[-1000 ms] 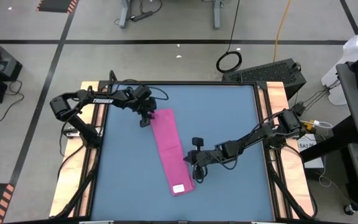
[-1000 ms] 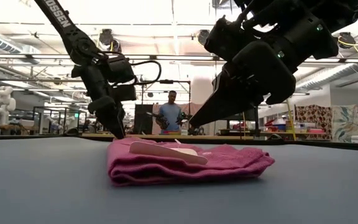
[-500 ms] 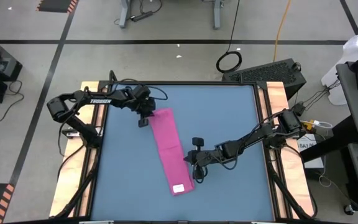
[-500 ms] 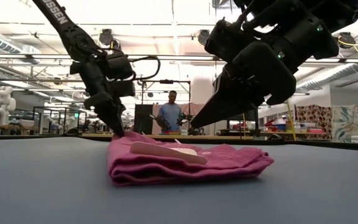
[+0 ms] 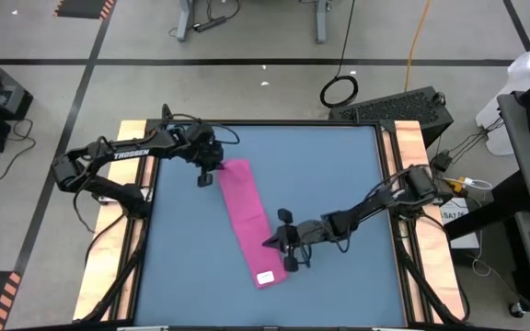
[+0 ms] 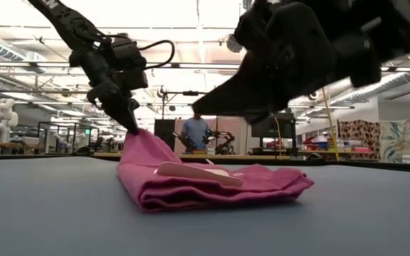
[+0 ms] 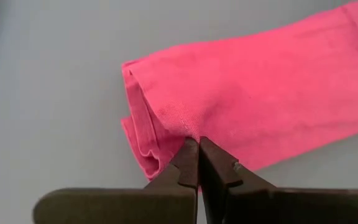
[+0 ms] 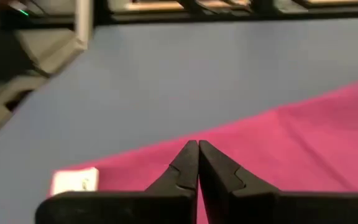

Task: Roll towel into tight, uniform cylinder
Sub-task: Roll the pink towel

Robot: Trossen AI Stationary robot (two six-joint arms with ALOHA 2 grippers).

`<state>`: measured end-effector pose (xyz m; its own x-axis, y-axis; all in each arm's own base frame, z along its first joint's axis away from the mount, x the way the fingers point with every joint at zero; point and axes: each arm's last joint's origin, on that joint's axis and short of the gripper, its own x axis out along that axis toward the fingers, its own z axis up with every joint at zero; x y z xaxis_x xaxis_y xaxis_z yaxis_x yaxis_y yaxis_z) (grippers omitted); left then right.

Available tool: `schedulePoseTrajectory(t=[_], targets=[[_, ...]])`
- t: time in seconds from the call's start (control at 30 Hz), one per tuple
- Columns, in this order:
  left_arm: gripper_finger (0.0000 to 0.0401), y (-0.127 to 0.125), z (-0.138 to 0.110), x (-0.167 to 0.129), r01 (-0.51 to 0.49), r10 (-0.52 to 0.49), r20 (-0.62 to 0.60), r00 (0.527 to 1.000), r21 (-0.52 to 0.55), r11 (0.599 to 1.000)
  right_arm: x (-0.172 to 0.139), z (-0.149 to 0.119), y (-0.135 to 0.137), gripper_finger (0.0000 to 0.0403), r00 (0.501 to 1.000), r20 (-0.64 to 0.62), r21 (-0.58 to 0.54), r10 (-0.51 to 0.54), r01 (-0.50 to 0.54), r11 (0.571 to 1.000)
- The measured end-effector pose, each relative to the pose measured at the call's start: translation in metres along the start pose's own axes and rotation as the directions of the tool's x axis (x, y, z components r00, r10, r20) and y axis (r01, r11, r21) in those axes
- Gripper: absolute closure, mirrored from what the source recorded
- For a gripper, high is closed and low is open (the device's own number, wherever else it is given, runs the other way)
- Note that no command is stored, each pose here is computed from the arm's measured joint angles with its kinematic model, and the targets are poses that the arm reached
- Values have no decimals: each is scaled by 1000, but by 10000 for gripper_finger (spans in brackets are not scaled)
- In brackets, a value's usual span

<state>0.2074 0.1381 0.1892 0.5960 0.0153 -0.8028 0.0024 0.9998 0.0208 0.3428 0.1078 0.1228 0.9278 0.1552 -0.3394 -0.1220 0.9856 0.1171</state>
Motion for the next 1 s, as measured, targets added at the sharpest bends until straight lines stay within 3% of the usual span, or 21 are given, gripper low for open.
schedulePoseTrajectory(t=[0.23, 0.53, 0.77, 1.0], targets=[[399, -1, 0, 0, 19, -19, 9, 1000, 1, 1000, 38, -35, -3, 399, 999, 44, 6, 16, -16, 1000], [399, -8, -11, -1, 86, -88, -106, 990, -28, 996, 52, -46, -10, 399, 986, -161, 85, -43, 57, 995], [399, -8, -20, -2, -29, 5, -250, 968, -90, 996, 50, -47, -5, 401, 983, -179, 113, -47, 68, 991], [371, -11, -24, -4, -57, -7, -309, 951, -197, 979, 49, -48, -4, 402, 981, -187, 139, -60, 87, 986]])
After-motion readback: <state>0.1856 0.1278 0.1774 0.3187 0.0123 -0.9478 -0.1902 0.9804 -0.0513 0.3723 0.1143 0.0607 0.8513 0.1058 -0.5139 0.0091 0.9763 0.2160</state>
